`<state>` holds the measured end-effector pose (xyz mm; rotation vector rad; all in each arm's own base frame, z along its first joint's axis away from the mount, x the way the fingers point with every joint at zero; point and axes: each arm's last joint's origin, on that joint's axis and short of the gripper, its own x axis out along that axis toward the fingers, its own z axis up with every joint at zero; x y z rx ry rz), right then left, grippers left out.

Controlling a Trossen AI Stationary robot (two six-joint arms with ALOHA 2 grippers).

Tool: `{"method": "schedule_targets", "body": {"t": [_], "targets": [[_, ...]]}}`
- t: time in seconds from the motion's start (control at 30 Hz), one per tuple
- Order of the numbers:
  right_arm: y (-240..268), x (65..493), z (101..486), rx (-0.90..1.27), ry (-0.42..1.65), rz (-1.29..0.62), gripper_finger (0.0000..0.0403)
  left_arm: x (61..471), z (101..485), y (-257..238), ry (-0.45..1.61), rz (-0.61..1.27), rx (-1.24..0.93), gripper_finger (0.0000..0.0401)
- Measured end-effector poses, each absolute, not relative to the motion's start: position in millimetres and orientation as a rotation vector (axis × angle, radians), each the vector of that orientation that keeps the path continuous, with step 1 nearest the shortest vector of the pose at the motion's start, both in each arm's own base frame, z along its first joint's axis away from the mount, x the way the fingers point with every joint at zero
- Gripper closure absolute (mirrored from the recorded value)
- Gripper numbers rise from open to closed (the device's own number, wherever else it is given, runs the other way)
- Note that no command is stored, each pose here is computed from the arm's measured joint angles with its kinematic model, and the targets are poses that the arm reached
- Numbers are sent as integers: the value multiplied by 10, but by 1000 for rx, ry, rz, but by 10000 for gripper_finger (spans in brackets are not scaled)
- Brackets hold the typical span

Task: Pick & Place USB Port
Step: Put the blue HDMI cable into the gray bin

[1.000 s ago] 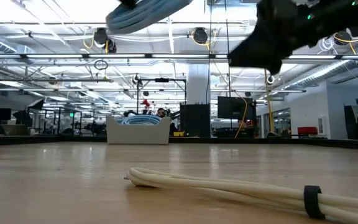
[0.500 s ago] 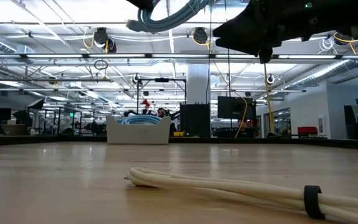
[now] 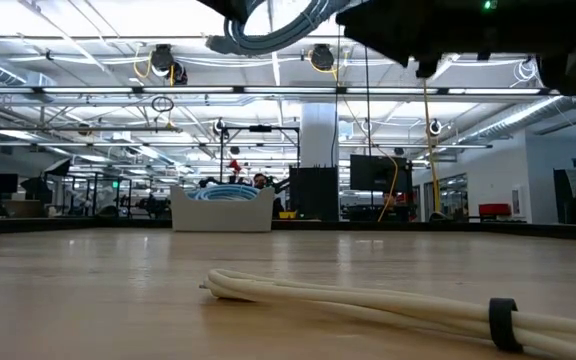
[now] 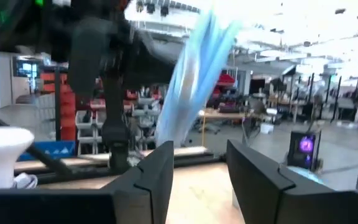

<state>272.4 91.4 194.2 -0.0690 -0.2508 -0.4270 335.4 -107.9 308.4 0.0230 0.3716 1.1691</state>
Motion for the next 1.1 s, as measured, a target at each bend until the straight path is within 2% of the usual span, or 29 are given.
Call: {"method": "schedule_targets", "body": {"t": [0.27,0.47,1.1], "targets": [[951,2778,2129,-73,-318,-396,261,3347,3075,-1086,419,1160,26,391],[968,2806,2125,-11,-337,-298,261,3336,3081,-1122,394,1151,49,391],[925,2876,2185,8,-374,-242,267,3509,3096,-1193,330,1099,60,391]]}}
